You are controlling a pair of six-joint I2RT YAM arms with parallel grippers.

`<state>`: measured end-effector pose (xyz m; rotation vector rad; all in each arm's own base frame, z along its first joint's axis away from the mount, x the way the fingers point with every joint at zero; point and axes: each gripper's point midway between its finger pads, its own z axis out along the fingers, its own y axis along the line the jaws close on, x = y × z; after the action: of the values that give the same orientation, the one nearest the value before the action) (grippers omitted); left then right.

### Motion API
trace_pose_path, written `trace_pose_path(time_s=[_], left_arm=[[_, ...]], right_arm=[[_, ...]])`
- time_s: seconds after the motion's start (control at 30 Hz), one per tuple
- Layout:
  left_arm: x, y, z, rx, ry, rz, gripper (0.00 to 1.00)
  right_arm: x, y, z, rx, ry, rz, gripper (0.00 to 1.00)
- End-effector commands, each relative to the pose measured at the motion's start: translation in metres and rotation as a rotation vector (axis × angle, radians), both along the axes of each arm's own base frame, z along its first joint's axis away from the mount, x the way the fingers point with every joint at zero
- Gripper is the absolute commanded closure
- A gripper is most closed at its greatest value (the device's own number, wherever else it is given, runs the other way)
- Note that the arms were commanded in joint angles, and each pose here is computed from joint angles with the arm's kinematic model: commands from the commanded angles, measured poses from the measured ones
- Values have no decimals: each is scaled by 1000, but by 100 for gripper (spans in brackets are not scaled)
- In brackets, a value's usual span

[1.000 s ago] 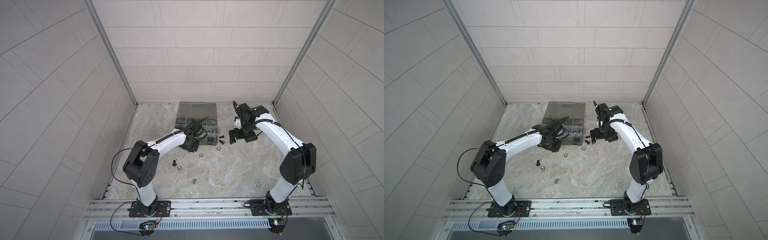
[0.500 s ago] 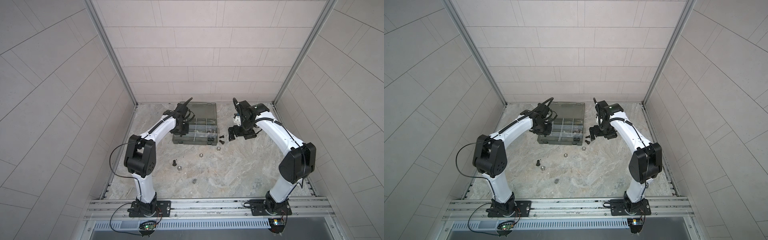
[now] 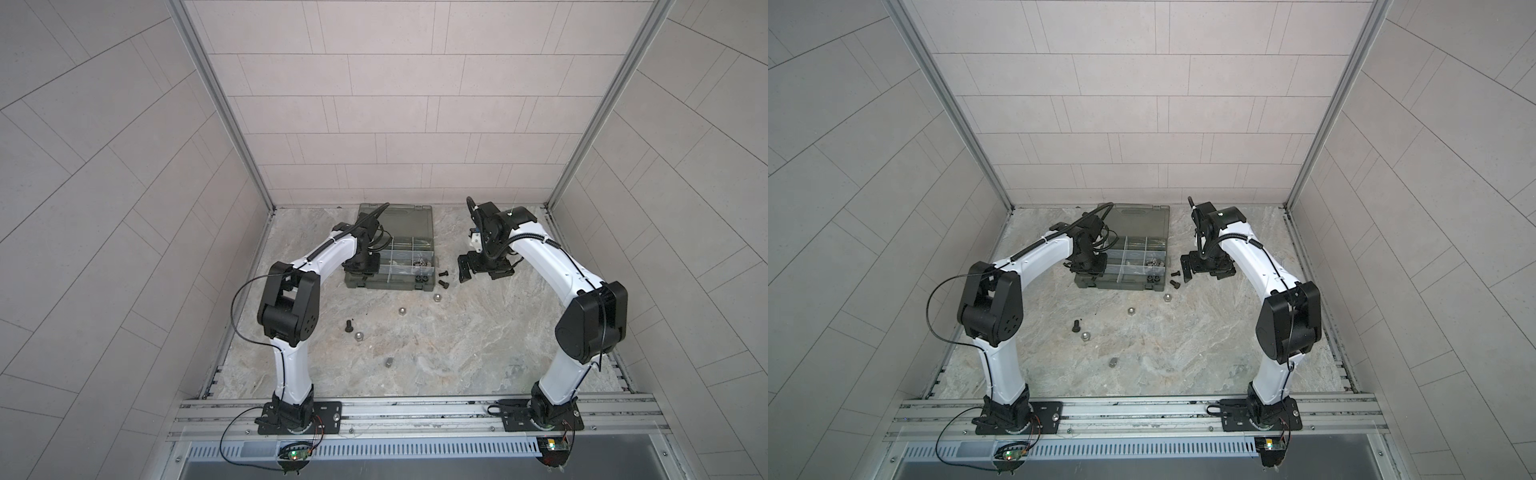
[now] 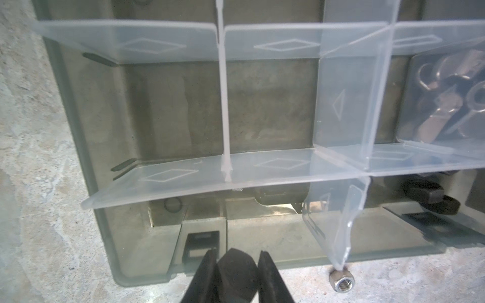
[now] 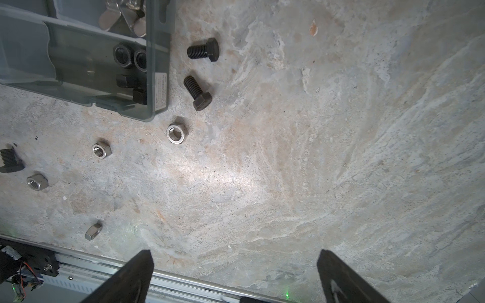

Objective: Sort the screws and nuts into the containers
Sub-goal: 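Carry the black bolt with the left gripper into a box compartment and release, then lower the open left gripper toward another black hex bolt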

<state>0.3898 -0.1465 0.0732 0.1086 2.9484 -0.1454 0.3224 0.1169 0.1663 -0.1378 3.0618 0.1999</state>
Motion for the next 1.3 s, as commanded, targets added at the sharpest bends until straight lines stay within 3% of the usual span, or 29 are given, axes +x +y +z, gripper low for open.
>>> trace_pose_path(time_s=[0.0,0.17,0.37,0.63,0.83,1.07,1.27], left_arm=[[7,0,0,-8,-3,-5,73],[10,1,-4,-9,0,0,69],[10,-2,-1,-25,-3,-17,52],[0,8,30,-13,-68,-7,51],[-51,27,35,-15,-44,70,51],[-119,41,-1,-45,74,202,51],[-135,48,-13,-27,98,257,51]], right_arm=[[-3,-7,2,-33,21,7,1],[0,-6,2,-34,22,5,1],[3,-5,4,-33,20,4,1],[2,-4,3,-25,26,7,1],[-1,5,2,-15,27,31,1],[-11,15,-5,-7,45,59,1],[-21,15,-6,-9,56,71,1]])
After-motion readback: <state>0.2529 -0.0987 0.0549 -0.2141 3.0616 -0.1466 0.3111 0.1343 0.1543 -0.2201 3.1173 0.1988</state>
